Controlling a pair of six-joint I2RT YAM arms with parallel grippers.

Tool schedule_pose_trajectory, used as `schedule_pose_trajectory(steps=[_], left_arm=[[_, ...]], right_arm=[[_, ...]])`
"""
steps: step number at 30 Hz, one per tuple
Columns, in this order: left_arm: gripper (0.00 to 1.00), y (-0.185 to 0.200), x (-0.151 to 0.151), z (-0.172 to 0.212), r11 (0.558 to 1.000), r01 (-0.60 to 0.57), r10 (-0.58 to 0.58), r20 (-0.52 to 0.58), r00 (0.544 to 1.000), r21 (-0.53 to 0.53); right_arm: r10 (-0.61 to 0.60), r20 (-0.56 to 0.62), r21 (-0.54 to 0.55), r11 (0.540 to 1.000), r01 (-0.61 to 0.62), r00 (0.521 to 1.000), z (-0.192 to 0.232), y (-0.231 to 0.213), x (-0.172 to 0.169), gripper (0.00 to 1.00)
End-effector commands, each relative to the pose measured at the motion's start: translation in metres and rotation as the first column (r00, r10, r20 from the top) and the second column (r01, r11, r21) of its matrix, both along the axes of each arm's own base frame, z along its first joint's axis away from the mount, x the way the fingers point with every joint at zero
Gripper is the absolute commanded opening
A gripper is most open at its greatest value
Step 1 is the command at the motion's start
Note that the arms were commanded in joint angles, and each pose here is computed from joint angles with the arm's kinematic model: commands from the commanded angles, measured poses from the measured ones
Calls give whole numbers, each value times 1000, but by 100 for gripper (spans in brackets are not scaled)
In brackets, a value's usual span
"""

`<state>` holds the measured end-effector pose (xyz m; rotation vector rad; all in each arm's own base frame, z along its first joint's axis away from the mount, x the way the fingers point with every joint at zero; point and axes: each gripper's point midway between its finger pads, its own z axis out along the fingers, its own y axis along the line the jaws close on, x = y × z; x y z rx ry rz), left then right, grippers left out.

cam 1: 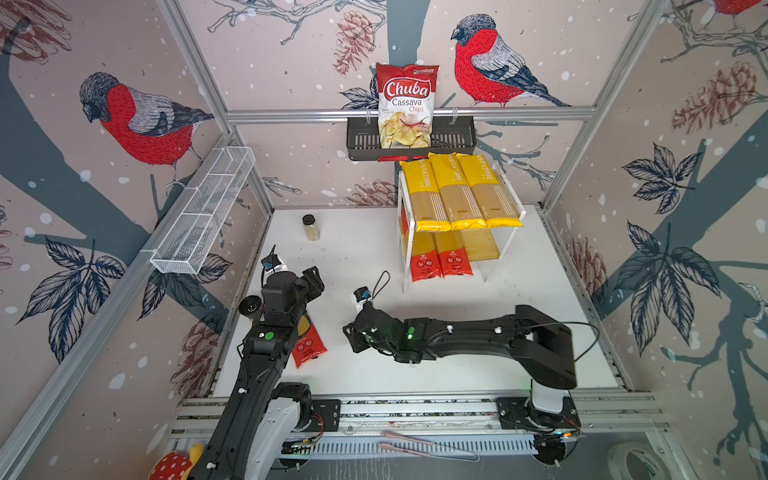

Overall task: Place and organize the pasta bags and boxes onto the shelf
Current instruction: 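Swing the right arm across to the last red spaghetti pack on the table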

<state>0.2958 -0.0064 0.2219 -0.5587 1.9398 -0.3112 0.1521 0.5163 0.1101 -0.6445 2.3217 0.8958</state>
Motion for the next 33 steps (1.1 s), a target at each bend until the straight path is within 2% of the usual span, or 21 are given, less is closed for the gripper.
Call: schedule_pose_trajectory(steps=[1,9,21,24,28,33], left_arm=[[65,12,-4,7,997,-40,41,-3,999,61],[65,5,-9,21,999,1,-2,34,999,46],[65,-8,-10,24,998,60,-59,63,996,-7],[65,-10,-11,26,998,69,-68,66,995,-10],[65,-12,-11,24,997,78,-77,67,995,-16],[65,-15,-11,25,995,103,-102,70,992,-12]], right_arm=[[166,-98,-54,984,-172,981,-23,22,-25,43],[272,-212,-35,958,-285,939,-52,67,-37,50],[279,-303,-5,956,-294,911,-85,83,-28,47],[289,-319,17,954,-300,903,-88,88,-30,42],[297,-325,38,953,-302,898,-85,93,-29,25],[282,-263,11,957,-289,923,-65,84,-19,11]])
